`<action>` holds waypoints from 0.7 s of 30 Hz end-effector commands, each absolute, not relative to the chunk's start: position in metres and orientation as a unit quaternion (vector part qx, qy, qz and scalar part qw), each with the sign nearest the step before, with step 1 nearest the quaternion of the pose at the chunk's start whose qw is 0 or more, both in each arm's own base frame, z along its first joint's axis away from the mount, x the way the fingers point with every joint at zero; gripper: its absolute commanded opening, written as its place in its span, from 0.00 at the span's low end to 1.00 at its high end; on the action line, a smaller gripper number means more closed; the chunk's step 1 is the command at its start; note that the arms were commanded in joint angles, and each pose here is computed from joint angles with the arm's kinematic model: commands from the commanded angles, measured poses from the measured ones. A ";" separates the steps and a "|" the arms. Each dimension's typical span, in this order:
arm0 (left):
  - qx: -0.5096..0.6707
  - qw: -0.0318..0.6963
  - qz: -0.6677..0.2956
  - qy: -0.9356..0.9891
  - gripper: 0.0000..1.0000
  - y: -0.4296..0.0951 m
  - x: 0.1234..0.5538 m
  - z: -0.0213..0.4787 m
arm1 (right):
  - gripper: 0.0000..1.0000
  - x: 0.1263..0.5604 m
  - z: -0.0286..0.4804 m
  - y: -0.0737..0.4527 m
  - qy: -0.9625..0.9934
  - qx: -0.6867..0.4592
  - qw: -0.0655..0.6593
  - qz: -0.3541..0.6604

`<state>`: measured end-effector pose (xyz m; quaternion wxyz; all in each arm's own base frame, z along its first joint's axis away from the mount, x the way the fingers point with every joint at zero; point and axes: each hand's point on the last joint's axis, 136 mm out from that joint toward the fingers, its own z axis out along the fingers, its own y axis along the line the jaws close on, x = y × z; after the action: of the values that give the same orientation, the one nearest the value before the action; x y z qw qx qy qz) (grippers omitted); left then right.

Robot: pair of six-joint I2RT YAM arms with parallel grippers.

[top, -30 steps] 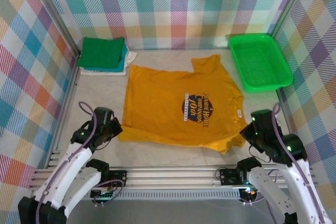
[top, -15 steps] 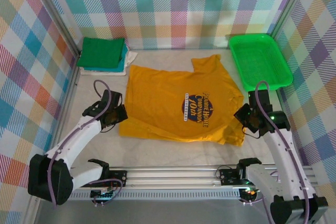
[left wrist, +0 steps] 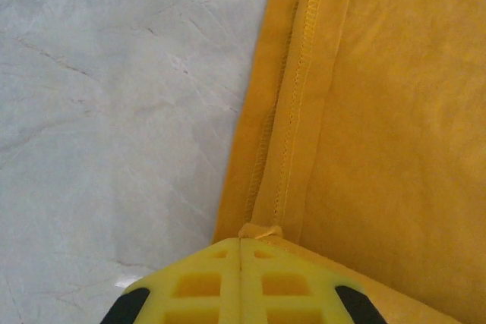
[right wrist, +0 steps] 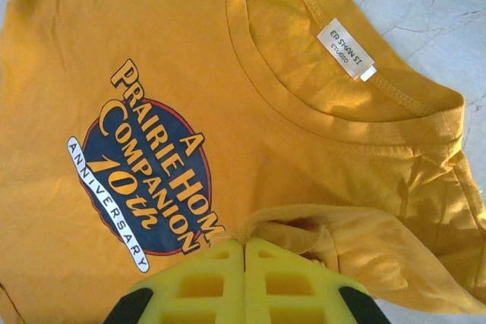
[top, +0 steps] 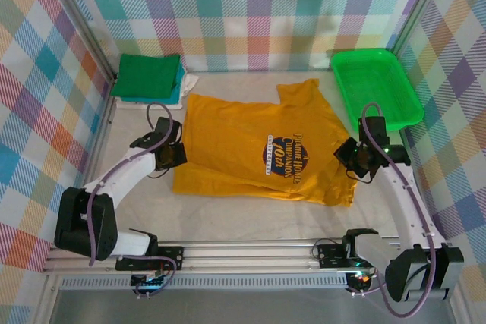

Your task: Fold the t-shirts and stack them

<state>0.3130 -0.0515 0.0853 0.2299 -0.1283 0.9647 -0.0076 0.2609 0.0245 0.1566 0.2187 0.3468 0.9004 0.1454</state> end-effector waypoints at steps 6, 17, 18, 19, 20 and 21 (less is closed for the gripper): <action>-0.114 0.248 0.004 0.962 0.00 -0.050 0.341 0.095 | 0.00 0.275 0.170 0.018 0.895 0.341 0.242 0.157; -0.107 0.232 0.031 0.966 0.00 -0.049 0.366 0.078 | 0.03 0.312 0.159 0.016 0.893 0.344 0.238 0.165; -0.107 0.231 0.037 0.966 0.00 -0.048 0.368 0.076 | 0.05 0.316 0.158 0.016 0.893 0.344 0.239 0.164; -0.108 0.230 0.041 0.966 0.00 -0.047 0.370 0.074 | 0.06 0.320 0.156 0.016 0.893 0.345 0.239 0.164; -0.109 0.229 0.047 0.966 0.00 -0.045 0.372 0.073 | 0.12 0.325 0.155 0.016 0.894 0.343 0.238 0.164; -0.110 0.229 0.052 0.966 0.08 -0.044 0.374 0.072 | 0.19 0.330 0.156 0.015 0.894 0.342 0.238 0.163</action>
<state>0.3571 -0.0554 0.0637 0.2060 -0.1015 0.9728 0.0291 0.3070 0.0170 0.1400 0.2068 0.3563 0.8984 0.1519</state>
